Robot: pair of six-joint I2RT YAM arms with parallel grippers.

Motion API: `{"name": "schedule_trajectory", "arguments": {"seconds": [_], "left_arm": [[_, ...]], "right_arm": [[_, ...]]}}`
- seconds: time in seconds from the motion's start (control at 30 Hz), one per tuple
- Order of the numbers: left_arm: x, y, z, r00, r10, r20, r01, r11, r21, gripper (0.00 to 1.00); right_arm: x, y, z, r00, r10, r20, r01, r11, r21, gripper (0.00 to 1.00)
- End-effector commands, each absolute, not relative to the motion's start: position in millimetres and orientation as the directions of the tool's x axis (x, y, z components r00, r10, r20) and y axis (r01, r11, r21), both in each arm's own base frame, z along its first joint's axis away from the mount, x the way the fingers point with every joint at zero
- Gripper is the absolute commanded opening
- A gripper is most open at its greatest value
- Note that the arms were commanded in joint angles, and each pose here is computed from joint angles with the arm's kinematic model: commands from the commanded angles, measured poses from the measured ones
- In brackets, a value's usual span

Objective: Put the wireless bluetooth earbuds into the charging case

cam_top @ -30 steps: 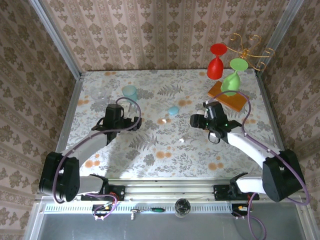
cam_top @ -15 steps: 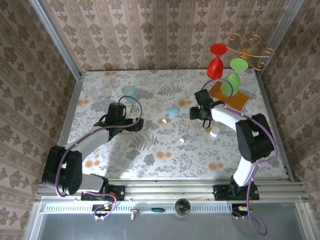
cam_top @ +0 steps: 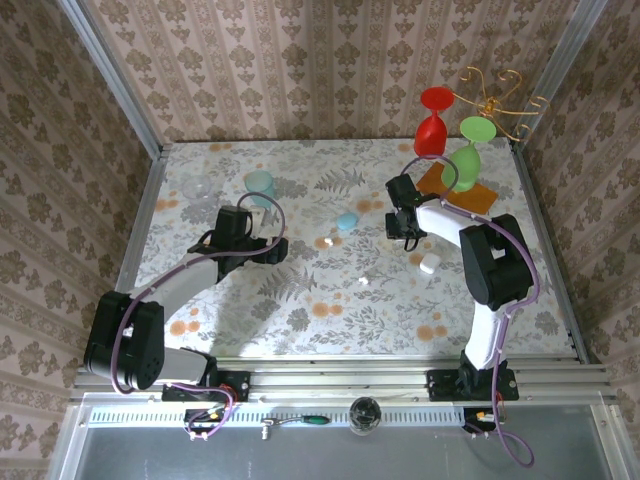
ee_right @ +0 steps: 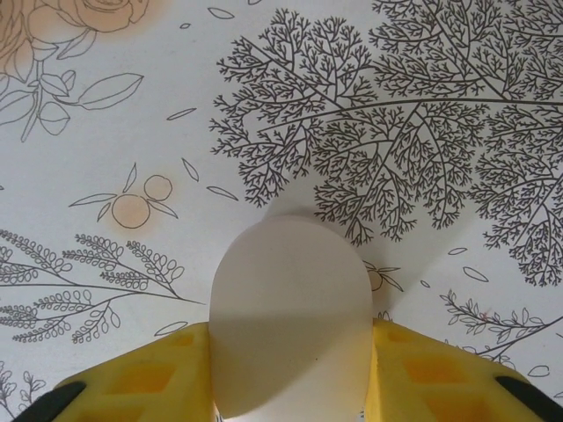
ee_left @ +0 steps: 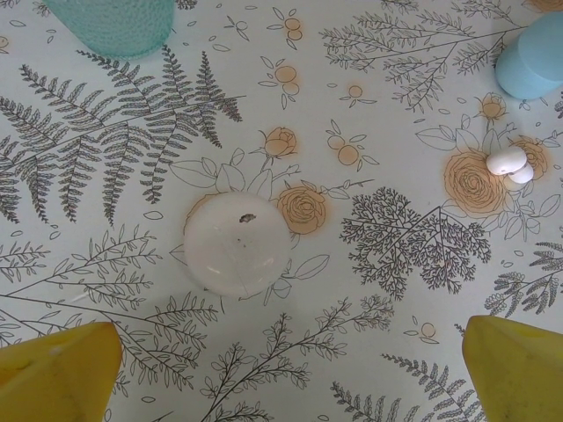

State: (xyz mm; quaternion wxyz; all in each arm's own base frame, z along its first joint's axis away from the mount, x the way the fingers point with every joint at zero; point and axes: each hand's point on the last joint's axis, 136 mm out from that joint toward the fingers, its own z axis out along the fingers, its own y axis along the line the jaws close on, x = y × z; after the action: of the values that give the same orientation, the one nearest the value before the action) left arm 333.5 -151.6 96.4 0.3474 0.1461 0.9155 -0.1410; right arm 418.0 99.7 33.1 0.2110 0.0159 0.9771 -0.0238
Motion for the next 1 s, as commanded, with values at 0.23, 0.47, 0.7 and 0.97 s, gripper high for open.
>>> {"name": "schedule_trajectory", "arguments": {"seconds": [0.23,0.47,0.7,0.97], "left_arm": [[332.8,-153.7,103.1,-0.689,0.17,-0.705,0.391,0.906,-0.163,1.0],[332.0,-153.5,101.2,-0.681,0.165,-0.713,0.392,0.905,-0.164,1.0],[330.6,-152.9,99.1,-0.681,0.165,-0.713,0.391,0.906,-0.164,1.0],[329.2,-151.7,98.9,-0.68,0.166,-0.715,0.39,0.907,-0.161,1.0]], "right_arm": [[391.7,161.3,53.5,-0.898,-0.116,-0.424,-0.202,0.966,0.163,0.38],[363.2,207.1,54.0,-0.872,-0.275,-0.404,-0.398,0.879,0.262,0.38],[362.9,204.8,42.3,-0.911,-0.225,-0.346,-0.308,0.929,0.207,0.4],[354.4,221.7,35.0,-0.925,-0.207,-0.319,-0.29,0.927,0.237,0.59]]}}
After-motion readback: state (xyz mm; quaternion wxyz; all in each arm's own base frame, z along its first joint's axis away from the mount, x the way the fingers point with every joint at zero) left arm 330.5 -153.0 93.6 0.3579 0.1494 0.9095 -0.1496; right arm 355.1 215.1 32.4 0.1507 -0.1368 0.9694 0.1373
